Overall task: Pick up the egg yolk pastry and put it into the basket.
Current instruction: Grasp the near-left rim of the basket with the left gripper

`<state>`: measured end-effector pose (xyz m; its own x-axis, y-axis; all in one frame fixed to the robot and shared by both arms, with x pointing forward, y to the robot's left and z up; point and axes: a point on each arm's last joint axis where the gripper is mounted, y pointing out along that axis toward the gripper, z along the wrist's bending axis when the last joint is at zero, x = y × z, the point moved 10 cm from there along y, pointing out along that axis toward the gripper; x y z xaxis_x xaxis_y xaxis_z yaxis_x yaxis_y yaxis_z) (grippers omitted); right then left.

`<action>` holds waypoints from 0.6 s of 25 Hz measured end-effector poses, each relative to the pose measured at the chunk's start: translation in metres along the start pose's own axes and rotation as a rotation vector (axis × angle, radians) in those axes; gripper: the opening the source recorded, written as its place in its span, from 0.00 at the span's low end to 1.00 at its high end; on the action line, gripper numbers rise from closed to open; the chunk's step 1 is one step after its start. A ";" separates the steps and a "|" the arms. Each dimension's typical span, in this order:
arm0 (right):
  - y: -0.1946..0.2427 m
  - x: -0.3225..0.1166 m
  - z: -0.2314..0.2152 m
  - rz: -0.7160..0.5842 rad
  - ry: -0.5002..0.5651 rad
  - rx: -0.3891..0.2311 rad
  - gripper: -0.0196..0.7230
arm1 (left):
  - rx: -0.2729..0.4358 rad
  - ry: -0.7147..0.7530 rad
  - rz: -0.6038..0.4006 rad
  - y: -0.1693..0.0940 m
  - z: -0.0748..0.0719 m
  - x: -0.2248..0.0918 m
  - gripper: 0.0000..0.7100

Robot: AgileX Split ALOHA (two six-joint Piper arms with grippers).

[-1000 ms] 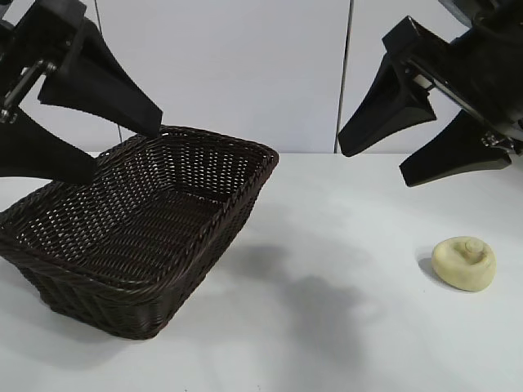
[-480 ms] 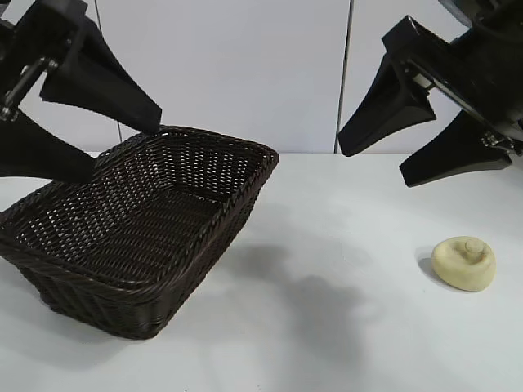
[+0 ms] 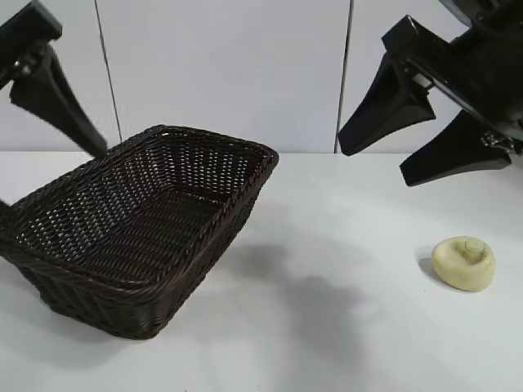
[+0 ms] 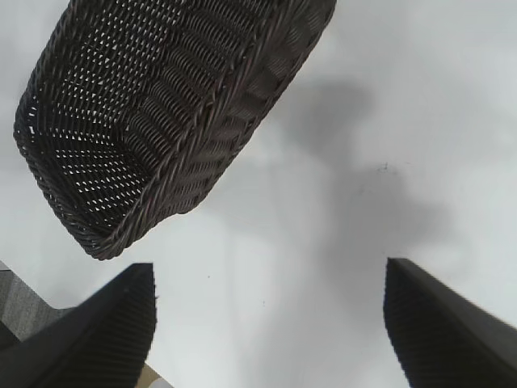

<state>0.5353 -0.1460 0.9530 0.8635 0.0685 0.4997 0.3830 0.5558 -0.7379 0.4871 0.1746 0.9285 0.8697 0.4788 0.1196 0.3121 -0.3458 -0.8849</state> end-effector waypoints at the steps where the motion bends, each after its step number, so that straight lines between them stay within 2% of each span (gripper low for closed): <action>1: 0.000 0.000 0.000 0.000 0.000 0.000 0.78 | 0.003 -0.031 -0.007 0.000 0.001 0.001 0.85; 7: 0.000 0.000 0.000 -0.001 0.000 -0.001 0.78 | 0.004 -0.153 -0.020 0.001 -0.001 0.002 0.82; 11: 0.000 0.001 0.000 -0.003 0.000 -0.002 0.78 | -0.003 -0.148 -0.010 0.004 -0.012 -0.011 0.80; 15: 0.000 0.001 -0.001 -0.006 0.000 -0.004 0.78 | -0.025 -0.167 -0.060 0.006 -0.022 -0.012 0.79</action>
<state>0.5365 -0.1465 0.9533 0.8611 0.0651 0.5042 0.3894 0.5531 -0.7365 0.4873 0.1491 0.9321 0.7742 0.6260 0.0936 0.3727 -0.3313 -0.8668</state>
